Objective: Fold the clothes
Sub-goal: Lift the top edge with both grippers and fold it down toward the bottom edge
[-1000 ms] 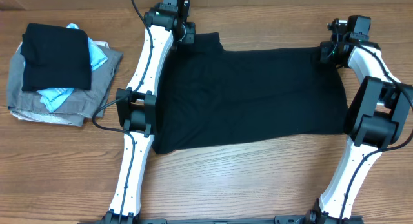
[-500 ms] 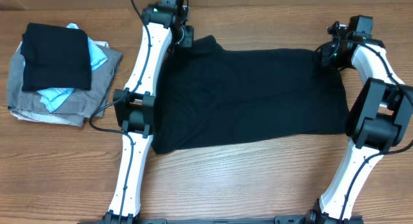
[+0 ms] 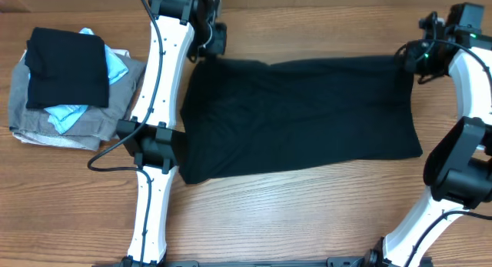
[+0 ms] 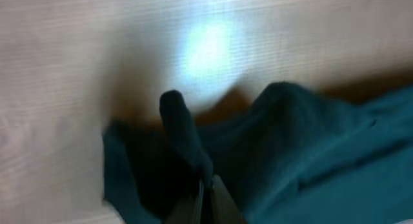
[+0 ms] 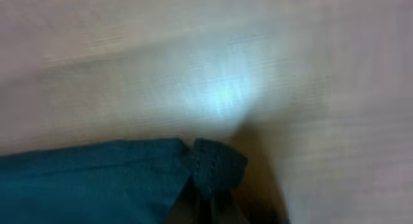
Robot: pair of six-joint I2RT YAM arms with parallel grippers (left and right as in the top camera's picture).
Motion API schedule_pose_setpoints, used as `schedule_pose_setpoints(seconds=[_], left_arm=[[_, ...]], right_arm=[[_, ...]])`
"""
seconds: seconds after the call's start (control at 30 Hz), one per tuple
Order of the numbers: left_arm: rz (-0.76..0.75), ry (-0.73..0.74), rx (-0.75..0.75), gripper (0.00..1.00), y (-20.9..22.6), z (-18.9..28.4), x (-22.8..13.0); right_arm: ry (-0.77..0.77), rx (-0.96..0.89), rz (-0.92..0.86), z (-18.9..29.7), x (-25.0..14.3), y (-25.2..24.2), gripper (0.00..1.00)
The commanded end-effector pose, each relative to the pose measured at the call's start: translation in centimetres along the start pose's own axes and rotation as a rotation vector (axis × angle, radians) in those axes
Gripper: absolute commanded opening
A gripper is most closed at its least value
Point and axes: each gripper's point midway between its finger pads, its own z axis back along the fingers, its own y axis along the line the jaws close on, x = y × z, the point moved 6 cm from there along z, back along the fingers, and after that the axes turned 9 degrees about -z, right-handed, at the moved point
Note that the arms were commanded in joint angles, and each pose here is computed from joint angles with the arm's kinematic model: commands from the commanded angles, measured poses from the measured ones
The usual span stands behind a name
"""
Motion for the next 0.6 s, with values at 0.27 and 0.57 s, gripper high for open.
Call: schedule_pose_setpoints(seconds=[0.27,0.57], left_arm=[[0.036,0.101,0.013,0.04,-1.6,-1.1,-1.6],[0.064,0.314,0.023,0.04,-1.1,-3.8,-5.4]], right_arm=[[0.193,-0.04,-0.208,2.8,-3.9,-3.4,0.04],[0.262,-0.052,-0.265,3.3,-5.2,-3.9,0.04]])
